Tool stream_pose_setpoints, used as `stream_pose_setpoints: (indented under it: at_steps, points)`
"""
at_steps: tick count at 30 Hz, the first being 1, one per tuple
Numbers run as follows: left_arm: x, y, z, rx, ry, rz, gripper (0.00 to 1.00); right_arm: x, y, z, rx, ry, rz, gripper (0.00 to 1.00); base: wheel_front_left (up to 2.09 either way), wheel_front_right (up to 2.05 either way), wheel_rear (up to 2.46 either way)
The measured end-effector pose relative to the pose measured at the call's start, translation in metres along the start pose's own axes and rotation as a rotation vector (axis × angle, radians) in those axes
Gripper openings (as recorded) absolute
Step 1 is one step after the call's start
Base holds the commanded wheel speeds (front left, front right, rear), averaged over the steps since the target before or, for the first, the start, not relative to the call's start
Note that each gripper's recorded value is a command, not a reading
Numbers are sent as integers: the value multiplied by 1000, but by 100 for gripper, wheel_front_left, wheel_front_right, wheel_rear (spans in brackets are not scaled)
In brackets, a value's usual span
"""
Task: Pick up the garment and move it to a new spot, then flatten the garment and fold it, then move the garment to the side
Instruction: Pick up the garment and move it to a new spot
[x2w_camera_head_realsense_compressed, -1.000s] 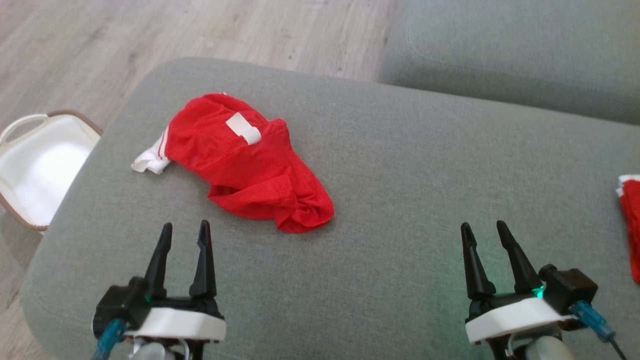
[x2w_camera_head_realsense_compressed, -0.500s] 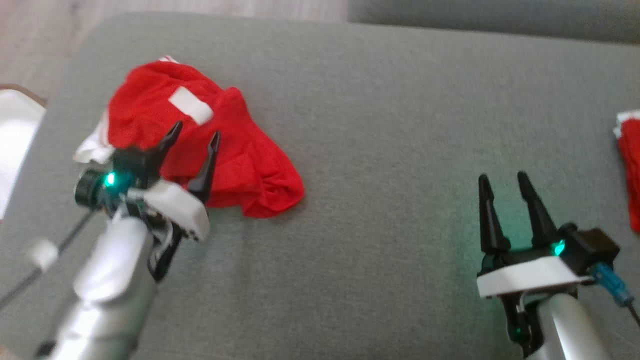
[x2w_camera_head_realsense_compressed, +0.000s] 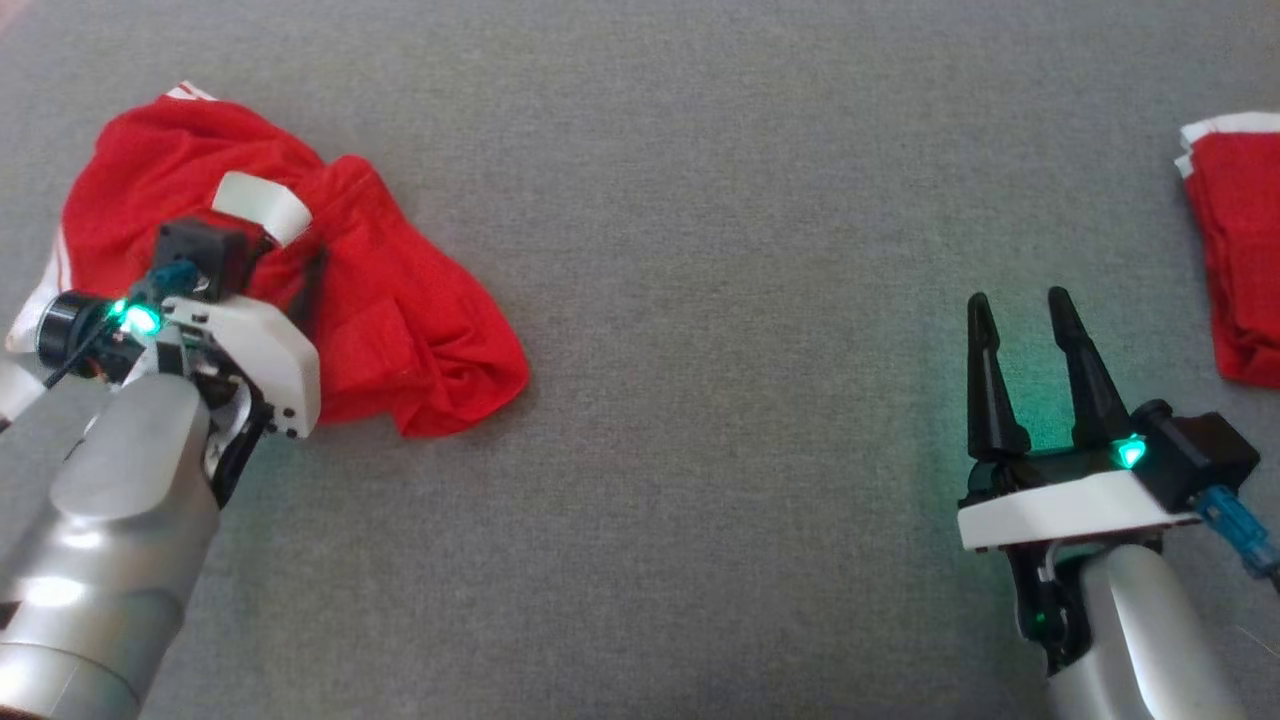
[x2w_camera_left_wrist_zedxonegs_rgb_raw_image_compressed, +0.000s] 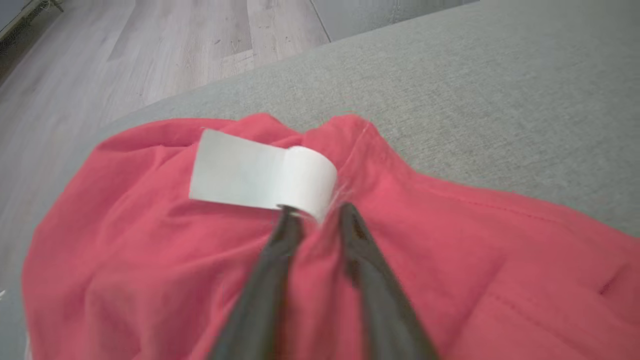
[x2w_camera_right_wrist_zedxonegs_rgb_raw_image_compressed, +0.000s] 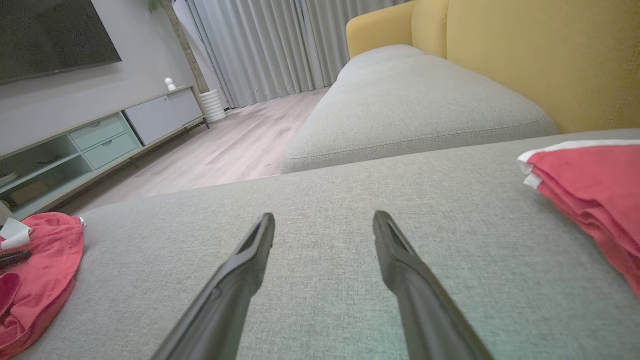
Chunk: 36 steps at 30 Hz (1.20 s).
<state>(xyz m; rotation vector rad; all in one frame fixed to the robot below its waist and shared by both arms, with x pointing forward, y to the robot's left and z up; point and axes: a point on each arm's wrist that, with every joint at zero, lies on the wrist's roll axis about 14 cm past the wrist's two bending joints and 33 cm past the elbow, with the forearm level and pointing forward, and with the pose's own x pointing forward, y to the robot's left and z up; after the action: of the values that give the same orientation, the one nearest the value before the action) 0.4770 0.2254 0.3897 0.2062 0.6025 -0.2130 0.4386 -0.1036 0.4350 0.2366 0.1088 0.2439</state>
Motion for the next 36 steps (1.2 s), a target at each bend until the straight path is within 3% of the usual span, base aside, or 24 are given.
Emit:
stream_pose_setpoints:
  at_steps: [4,10,18,27,36]
  points:
    - [3,-8,24,4,-129,-26,0,-2,-3,0,-2,0,-9,100,0,0,0]
    - [-18,-29,100,48,-443,-93,0,-7,-1,16,-10,-36,-9,100,0,0,0]
    - [-105,-66,225,151,-891,-184,0,-18,2,43,-20,-103,-10,100,0,0,0]
    - [-121,-110,227,237,-950,-291,0,-35,-11,58,0,-145,-60,100,0,0,0]
    - [-80,-171,228,333,-839,-450,0,-56,-37,61,35,-160,-147,100,0,0,0]
